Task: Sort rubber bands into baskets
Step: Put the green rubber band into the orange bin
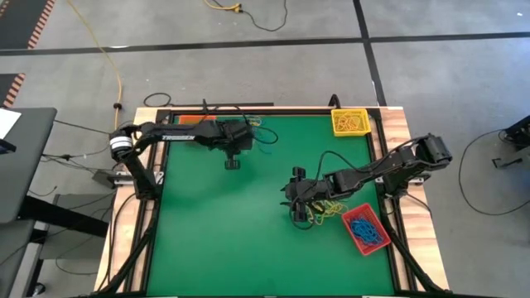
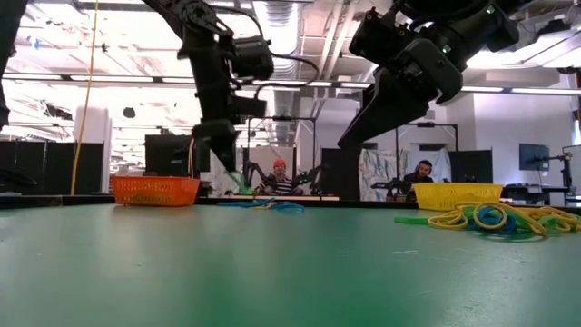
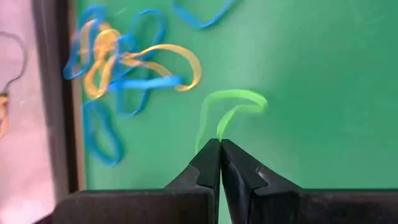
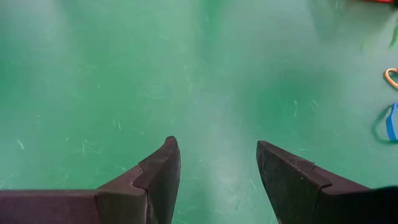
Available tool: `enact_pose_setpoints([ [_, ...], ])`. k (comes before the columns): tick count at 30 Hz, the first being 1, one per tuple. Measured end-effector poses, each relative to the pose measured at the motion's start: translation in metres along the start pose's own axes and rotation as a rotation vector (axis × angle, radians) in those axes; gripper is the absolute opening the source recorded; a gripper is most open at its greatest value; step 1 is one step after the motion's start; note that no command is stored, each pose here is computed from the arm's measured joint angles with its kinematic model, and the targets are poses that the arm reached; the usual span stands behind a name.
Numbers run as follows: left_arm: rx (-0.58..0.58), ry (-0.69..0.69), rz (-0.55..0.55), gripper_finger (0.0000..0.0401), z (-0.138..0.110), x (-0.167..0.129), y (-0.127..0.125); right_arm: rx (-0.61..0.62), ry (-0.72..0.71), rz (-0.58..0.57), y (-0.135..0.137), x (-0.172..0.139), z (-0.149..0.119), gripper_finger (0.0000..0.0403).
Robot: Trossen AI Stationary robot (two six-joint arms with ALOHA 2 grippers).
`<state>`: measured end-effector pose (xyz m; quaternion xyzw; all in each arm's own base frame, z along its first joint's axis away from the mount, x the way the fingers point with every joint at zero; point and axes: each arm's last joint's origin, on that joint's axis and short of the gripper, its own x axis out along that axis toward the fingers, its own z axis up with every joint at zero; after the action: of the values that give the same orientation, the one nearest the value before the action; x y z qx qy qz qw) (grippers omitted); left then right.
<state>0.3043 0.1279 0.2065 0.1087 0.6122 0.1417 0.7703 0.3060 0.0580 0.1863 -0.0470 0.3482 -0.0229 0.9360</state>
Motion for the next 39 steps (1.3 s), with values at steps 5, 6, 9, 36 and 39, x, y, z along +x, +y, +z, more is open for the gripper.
enact_pose_setpoints([
  [5,-0.072,-0.005,0.072,0.0,-0.013,-0.023,0.02,0.0,0.0,0.0,0.0,0.0,0.0,0.0239],
  [6,-0.092,-0.006,0.078,0.0,-0.017,-0.028,0.024,0.0,0.001,0.0,0.0,0.0,0.0,0.0239],
  [9,-0.159,0.003,0.096,0.0,-0.029,-0.038,0.038,0.0,0.002,0.0,0.0,0.0,0.0,0.0239],
  [36,-0.581,0.151,0.059,0.0,-0.121,-0.047,0.117,0.001,0.005,0.01,0.004,-0.001,-0.001,0.0239],
  [39,-0.595,0.175,0.047,0.0,-0.128,-0.041,0.116,0.001,0.005,0.01,0.004,-0.001,-0.001,0.0239],
])
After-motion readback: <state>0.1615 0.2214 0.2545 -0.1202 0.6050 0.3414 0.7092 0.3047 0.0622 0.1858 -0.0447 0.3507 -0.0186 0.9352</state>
